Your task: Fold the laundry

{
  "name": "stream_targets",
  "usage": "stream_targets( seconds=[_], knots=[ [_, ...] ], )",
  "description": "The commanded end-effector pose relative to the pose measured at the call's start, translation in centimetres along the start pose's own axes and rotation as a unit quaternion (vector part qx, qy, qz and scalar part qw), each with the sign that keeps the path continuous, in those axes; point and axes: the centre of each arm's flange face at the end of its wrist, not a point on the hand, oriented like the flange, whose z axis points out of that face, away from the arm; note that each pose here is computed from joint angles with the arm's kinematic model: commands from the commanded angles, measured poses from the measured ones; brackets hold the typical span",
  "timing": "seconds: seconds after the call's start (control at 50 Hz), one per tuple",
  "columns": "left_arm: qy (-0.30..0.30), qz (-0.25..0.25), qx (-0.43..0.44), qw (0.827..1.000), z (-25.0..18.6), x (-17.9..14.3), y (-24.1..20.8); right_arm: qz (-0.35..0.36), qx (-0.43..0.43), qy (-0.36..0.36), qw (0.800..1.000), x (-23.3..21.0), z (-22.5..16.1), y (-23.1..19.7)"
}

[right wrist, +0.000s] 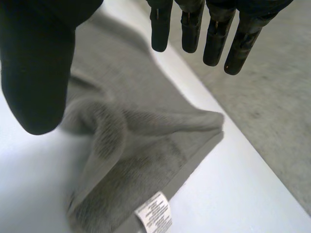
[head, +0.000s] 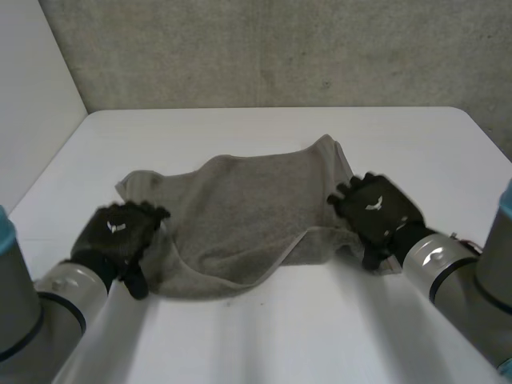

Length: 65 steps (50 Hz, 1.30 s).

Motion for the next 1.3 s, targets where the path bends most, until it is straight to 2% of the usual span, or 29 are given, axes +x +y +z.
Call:
stream_targets(
  seconds=[0.02, 0.18, 0.22, 0.24, 0.26, 0.28, 0.32, 0.34, 0.38, 0.46, 0.76, 0.9, 1.16, 1.26, 1.3],
  knots=[
    [0.014, 0.018, 0.073, 0.997, 0.8, -0.3, -3.8, 0.131, 0.018, 0.034, 0.991, 2.1, 0.1, -0.4],
    [0.055, 0.034, 0.057, 0.996, 4.8, 0.4, -3.3, 0.129, 0.007, 0.03, 0.991, 1.8, 0.2, 0.3],
    [0.057, 0.076, 0.046, 0.994, 6.1, 0.4, -2.6, 0.126, 0.006, 0.028, 0.992, 1.7, 0.2, 0.4],
    [0.057, 0.076, 0.046, 0.994, 6.1, 0.4, -2.6, 0.122, 0.002, 0.027, 0.992, 1.6, 0.3, 0.6],
    [0.054, 0.104, 0.038, 0.992, 6.8, 0.2, -2.1, 0.121, 0.002, 0.026, 0.992, 1.6, 0.3, 0.6],
    [0.054, 0.104, 0.038, 0.992, 6.8, 0.2, -2.1, 0.117, -0.004, 0.025, 0.993, 1.5, 0.5, 0.9],
    [0.05, 0.167, 0.026, 0.984, 8.1, -0.2, -1.3, 0.112, -0.009, 0.023, 0.993, 1.4, 0.6, 1.2],
    [0.05, 0.167, 0.026, 0.984, 8.1, -0.2, -1.3, 0.108, -0.012, 0.022, 0.994, 1.3, 0.7, 1.4],
    [0.052, 0.217, 0.01, 0.975, 8.9, -0.3, -0.3, 0.104, -0.014, 0.021, 0.994, 1.3, 0.7, 1.5],
    [0.057, 0.245, -0.001, 0.968, 9.2, -0.3, 0.4, 0.099, -0.017, 0.019, 0.995, 1.2, 0.8, 1.7],
    [0.074, 0.25, -0.034, 0.965, 10.6, 0.2, 2.8, 0.096, -0.029, 0.012, 0.995, 0.7, 1.2, 2.4],
    [0.064, 0.251, -0.035, 0.965, 10.6, -0.1, 2.6, 0.091, -0.028, 0.017, 0.995, 1.1, 1.3, 2.3],
    [-0.004, 0.249, 0.052, 0.967, 6.6, -2.3, -3.9, 0.102, -0.041, 0.056, 0.992, 2.8, 1.7, 2.2],
    [-0.043, 0.249, 0.132, 0.958, 2.6, -3.2, -8.6, 0.114, -0.046, 0.048, 0.991, 2.9, 1.6, 1.4],
    [-0.054, 0.247, 0.155, 0.955, 1.6, -3.5, -9.8, 0.142, -0.052, 0.039, 0.988, 3.1, 1.5, 0.7]
  ],
)
